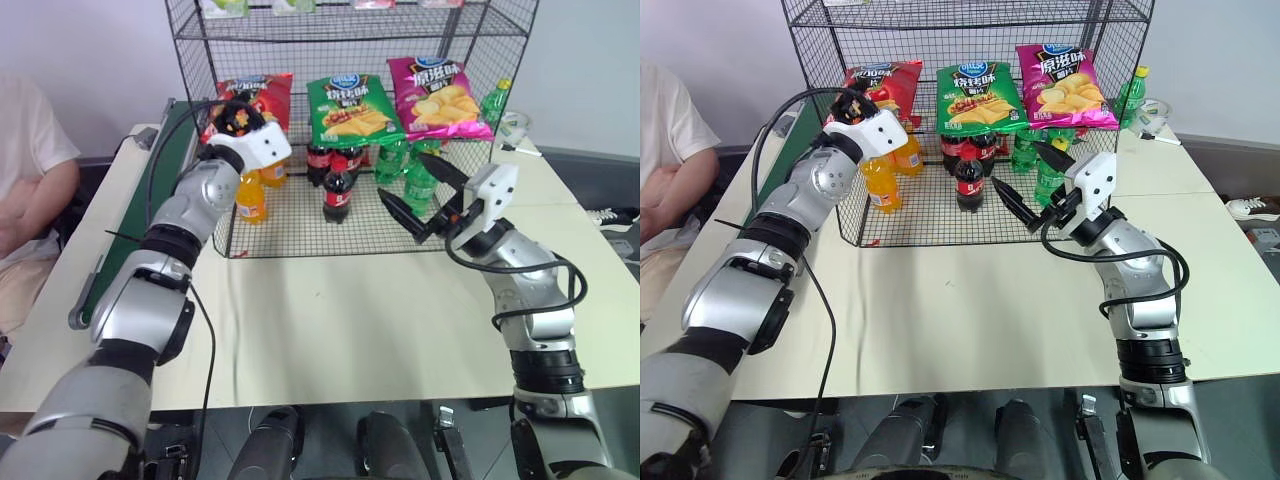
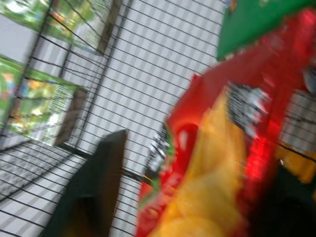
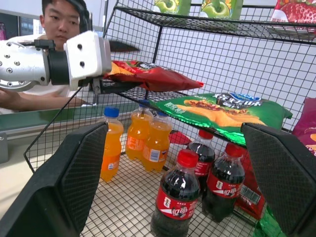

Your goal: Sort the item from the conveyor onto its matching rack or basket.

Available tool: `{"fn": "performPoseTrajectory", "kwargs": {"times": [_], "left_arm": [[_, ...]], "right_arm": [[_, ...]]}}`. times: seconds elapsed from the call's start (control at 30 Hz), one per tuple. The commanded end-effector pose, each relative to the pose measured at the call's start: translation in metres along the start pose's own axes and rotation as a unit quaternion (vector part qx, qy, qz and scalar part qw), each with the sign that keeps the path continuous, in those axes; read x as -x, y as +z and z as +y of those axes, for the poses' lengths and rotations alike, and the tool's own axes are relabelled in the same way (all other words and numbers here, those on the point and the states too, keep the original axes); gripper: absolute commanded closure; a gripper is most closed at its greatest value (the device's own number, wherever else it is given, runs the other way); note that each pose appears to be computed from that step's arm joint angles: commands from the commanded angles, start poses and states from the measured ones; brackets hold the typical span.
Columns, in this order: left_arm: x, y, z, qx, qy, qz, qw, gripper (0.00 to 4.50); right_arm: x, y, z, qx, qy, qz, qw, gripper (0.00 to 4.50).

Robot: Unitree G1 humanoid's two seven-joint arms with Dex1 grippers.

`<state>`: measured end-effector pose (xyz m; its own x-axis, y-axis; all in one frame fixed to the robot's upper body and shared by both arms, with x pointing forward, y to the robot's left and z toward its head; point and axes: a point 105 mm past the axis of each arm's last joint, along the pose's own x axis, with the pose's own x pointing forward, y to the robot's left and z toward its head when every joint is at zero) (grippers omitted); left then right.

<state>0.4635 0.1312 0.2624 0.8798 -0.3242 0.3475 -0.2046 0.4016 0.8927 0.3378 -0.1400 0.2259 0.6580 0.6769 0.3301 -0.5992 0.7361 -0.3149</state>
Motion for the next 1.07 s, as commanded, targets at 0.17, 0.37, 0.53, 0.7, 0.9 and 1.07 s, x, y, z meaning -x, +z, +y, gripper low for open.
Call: {"fn": "performPoseTrajectory", "kwargs": {"times": [0.17,0.37,0.53,0.7,0.9,1.07], "left_arm": [[0.019,0.023,0.018,0.054,0.009,-0.057,0.997,0.69],[0.062,0.038,0.032,0.100,0.001,-0.112,0.989,0.69],[0.110,0.027,0.039,0.316,-0.027,-0.125,0.940,0.69],[0.167,-0.012,0.013,0.448,-0.124,-0.041,0.884,0.69],[0.227,-0.051,0.006,0.440,-0.195,0.048,0.875,0.69],[0.248,-0.080,0.007,0.424,-0.196,0.106,0.878,0.69]], "right_arm": [[0.001,0.012,0.001,0.015,0.013,-0.019,1.000,0.00],[0.004,0.010,0.001,0.018,0.017,-0.013,1.000,0.00],[0.014,0.010,0.000,0.012,0.023,-0.011,1.000,0.00],[0.046,0.002,0.003,0.004,0.052,0.035,0.998,0.00],[0.113,-0.008,0.002,-0.015,0.083,0.146,0.986,0.00],[0.139,-0.008,-0.009,-0.017,0.057,0.180,0.982,0.00]]}}
